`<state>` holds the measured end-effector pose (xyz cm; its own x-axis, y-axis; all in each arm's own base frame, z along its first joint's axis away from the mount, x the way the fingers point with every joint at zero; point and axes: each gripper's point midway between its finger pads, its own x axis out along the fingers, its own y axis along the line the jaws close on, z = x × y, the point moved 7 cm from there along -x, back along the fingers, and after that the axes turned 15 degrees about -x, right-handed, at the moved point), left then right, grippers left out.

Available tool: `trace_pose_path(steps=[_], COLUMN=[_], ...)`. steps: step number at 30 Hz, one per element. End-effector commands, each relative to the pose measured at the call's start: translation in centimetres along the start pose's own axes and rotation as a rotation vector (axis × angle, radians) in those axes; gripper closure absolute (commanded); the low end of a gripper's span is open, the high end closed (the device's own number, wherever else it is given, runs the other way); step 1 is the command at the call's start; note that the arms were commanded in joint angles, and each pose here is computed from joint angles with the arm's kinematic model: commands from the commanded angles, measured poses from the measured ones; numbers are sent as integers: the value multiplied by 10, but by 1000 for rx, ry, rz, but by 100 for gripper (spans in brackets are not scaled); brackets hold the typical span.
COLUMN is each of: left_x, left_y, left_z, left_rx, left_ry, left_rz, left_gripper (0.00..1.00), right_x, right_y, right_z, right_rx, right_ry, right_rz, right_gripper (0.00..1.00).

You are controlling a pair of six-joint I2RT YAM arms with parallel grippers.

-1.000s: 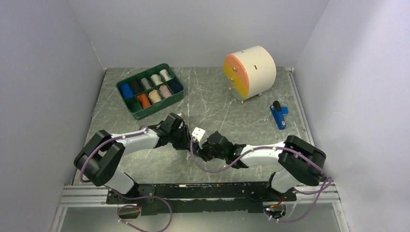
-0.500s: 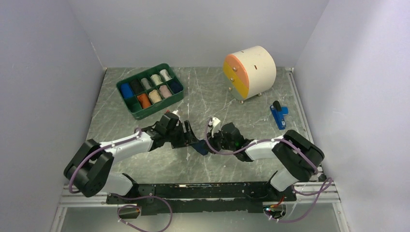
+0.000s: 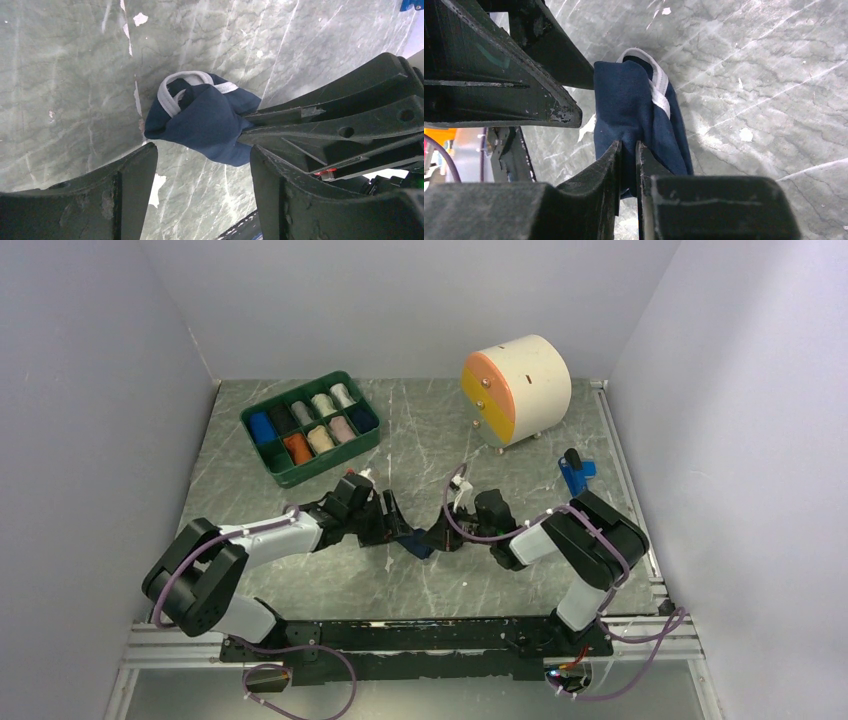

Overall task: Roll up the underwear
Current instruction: Roll the underwear to the center of the board.

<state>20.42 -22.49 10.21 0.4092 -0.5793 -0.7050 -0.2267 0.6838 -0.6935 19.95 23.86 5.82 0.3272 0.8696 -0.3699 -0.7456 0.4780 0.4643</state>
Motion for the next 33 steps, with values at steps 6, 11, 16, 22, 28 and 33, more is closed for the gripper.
trace_pose_path(steps=[6,11,16,22,28,33], left_x=[14,24,25,26,26,26], left_y=[0,6,11,11,8,8], left_z=[8,12,13,12,13,12], left_rx=[6,-9,-19,-27,-32,-35], left_ry=[-36,-51,-57,-55,-49,-47], left_rz=[98,174,222,227,223,224], left_gripper=[31,40,44,46,47,47], right_x=[-1,-3,-8,-11,-4,9], right_y=[-1,0,4,27,46,38], right_z=[3,13,34,50,38,18], right_rx=[4,-76,-236,-546,-775,-808], right_ry=[14,37,60,51,46,136], right_rz=[29,17,-47,-177,-231,-269], right_gripper=[77,67,58,53,51,54])
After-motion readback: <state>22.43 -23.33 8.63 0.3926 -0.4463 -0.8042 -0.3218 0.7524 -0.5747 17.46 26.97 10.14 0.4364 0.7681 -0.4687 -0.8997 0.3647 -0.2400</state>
